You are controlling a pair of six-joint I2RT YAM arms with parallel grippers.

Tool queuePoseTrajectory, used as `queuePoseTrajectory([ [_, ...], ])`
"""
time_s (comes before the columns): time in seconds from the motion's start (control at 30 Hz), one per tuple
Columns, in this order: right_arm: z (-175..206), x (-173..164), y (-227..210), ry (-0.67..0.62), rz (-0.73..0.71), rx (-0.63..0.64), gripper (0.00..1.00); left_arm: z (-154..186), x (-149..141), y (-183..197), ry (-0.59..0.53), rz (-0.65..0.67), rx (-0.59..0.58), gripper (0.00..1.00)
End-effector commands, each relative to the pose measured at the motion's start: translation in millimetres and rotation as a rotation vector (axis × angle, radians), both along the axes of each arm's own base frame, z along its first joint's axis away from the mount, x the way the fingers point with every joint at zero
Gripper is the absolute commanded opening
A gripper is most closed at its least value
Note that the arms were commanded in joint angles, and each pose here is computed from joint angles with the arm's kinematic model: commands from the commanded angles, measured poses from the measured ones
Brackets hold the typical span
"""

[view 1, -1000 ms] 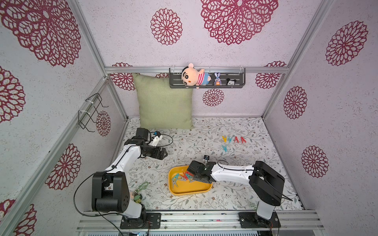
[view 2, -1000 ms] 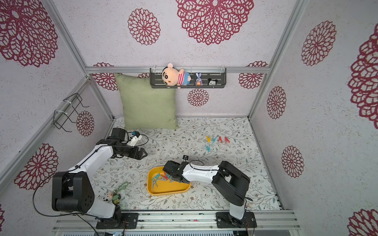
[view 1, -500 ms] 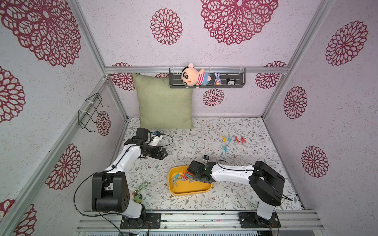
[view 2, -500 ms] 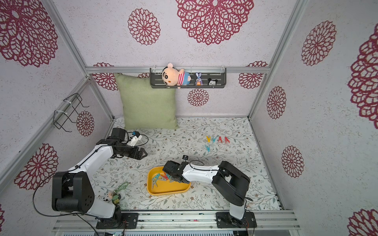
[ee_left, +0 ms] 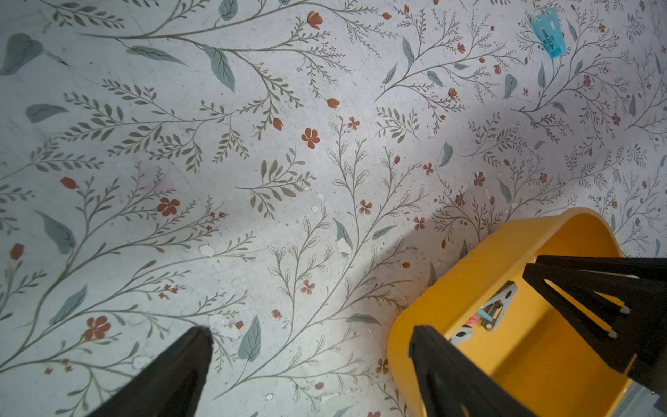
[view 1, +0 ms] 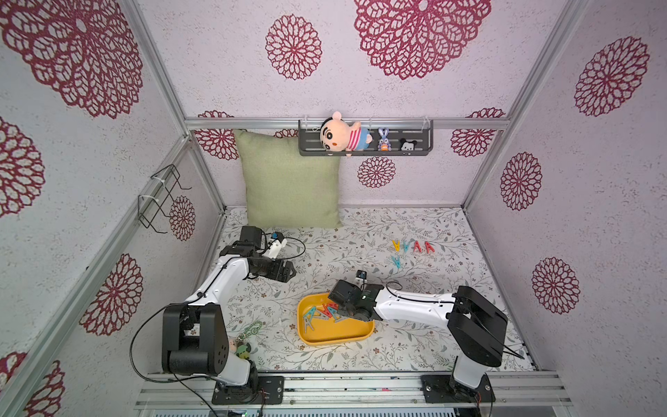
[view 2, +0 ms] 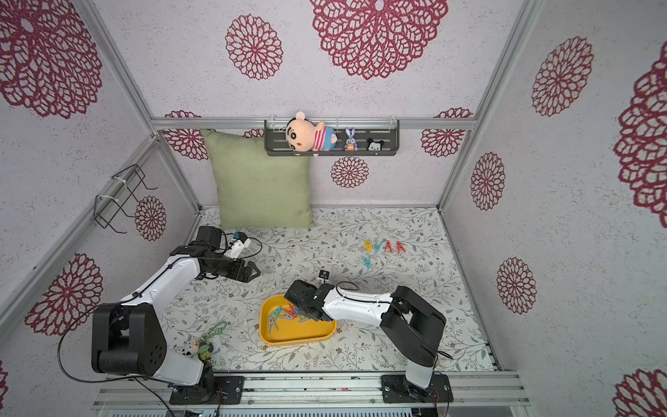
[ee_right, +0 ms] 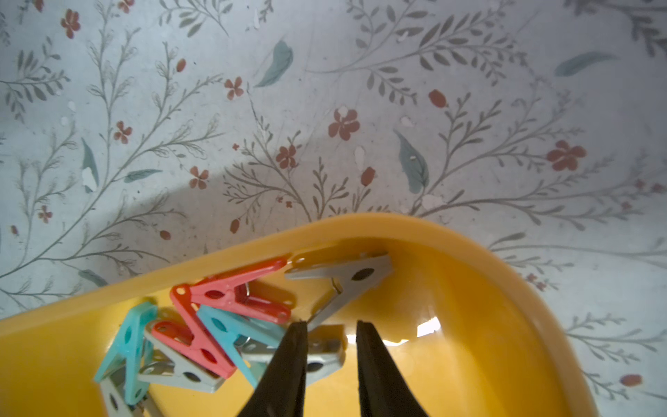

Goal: Take the clothespins out of the storage box
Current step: Pick up the clothespin from the storage box.

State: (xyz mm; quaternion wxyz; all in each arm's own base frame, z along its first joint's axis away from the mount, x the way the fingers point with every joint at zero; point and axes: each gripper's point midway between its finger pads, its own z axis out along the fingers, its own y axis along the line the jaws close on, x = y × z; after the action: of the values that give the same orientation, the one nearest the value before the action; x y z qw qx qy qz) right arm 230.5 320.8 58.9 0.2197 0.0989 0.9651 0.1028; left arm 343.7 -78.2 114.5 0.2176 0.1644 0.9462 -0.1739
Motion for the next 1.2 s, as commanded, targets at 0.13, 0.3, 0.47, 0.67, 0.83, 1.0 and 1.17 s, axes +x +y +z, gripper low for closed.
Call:
queuePoseTrajectory([
  [0.13, -7.6, 6.8, 5.9, 0.021, -0.004, -0.007, 0.31, 5.5, -1.1, -4.2, -0.026, -0.022, -0.011, 0.94],
  [0.3, -11.8, 2.1, 0.3, 0.04, -0.009, -0.033, 0.31, 6.7, -1.4, -4.5, -0.029, -0.022, -0.014, 0.94],
  [0.47, -13.7, -5.0, -11.3, 0.058, -0.019, -0.057, 0.31, 8.2, -0.9, -5.6, -0.032, -0.026, -0.019, 0.94],
  [0.67, -22.7, -13.9, -25.6, 0.085, -0.034, -0.079, 0.32, 9.3, -1.1, -6.7, -0.033, -0.028, -0.022, 0.94],
  [0.83, -21.3, -12.9, -24.1, 0.081, -0.027, -0.077, 0.32, 9.9, -1.5, -7.8, -0.034, -0.031, -0.023, 0.94],
  [1.0, -23.4, -10.8, -20.2, 0.078, -0.017, -0.077, 0.27, 10.2, -1.6, -7.9, -0.035, -0.032, -0.023, 0.94],
  [1.17, -22.2, -9.8, -18.9, 0.074, -0.008, -0.078, 0.19, 9.3, -2.4, -7.8, -0.035, -0.033, -0.022, 0.94],
])
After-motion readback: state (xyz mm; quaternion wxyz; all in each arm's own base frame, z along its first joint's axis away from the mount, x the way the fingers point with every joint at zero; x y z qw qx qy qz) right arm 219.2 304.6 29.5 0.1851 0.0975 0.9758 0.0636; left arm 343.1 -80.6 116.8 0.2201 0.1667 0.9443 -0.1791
